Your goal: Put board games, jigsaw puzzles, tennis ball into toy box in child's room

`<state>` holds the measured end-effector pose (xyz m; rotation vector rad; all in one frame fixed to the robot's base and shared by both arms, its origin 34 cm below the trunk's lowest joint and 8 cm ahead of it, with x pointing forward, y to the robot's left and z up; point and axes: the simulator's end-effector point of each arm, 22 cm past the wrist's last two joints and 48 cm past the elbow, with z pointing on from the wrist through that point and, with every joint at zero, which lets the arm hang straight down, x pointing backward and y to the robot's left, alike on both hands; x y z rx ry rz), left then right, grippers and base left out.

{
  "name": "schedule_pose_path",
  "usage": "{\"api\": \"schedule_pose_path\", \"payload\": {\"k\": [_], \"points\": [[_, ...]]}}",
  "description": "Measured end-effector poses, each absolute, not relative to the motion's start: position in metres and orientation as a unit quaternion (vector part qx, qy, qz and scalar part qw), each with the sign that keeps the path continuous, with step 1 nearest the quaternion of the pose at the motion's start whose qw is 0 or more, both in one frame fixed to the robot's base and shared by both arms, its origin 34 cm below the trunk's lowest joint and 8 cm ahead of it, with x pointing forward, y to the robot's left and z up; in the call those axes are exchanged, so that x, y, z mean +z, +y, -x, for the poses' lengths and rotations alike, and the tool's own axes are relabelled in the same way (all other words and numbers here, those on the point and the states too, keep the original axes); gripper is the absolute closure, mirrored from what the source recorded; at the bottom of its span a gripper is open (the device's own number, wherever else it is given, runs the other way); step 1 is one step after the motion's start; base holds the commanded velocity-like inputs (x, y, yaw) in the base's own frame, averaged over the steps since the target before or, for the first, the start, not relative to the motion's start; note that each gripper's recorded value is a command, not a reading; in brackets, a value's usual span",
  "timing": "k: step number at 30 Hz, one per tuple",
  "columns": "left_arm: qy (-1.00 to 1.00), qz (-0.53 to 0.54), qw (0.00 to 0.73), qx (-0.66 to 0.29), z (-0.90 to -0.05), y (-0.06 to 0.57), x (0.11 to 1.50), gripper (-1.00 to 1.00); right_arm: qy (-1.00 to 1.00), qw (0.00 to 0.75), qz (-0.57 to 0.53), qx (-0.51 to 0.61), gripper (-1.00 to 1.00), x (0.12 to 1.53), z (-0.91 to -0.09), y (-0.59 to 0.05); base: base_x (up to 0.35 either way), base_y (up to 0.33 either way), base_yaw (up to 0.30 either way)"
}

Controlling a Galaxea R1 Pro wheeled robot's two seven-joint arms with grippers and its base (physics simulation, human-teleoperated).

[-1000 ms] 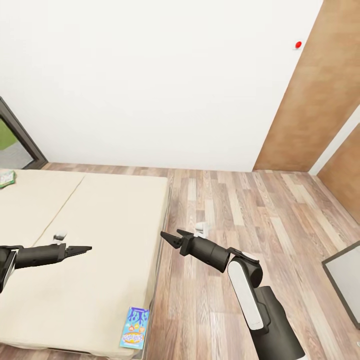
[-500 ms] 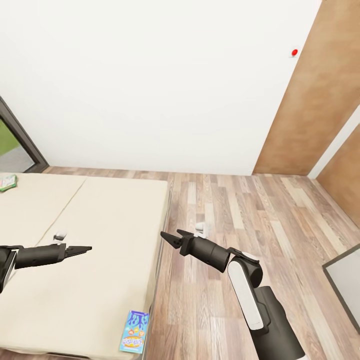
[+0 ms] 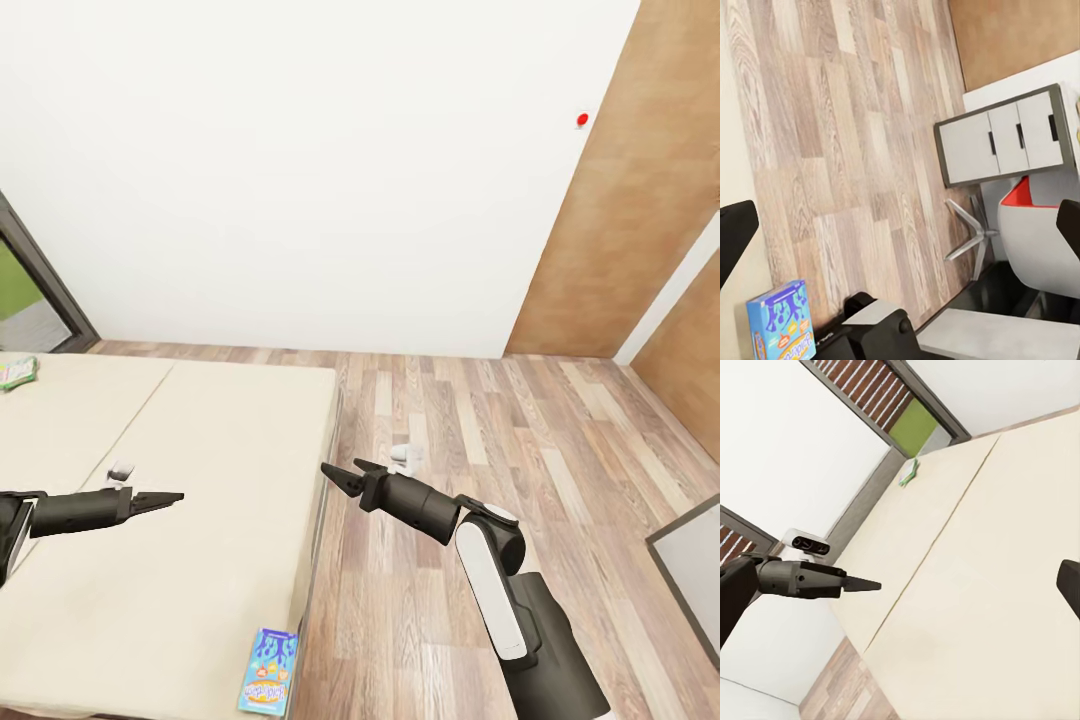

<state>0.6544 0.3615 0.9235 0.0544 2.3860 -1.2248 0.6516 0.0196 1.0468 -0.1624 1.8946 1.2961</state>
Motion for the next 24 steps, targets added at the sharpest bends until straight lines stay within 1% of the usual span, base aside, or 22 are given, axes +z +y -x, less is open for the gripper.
{"api": "schedule_pose_path", "payload": {"k": [24], "points": [[0.861,-0.029,0.245,-0.445,-0.657,0.361,0.945,-1.00,0.743,0.423,0.075,0.513,-1.00,1.068,-0.649,0.020,0.000,0.000,0.000]]}}
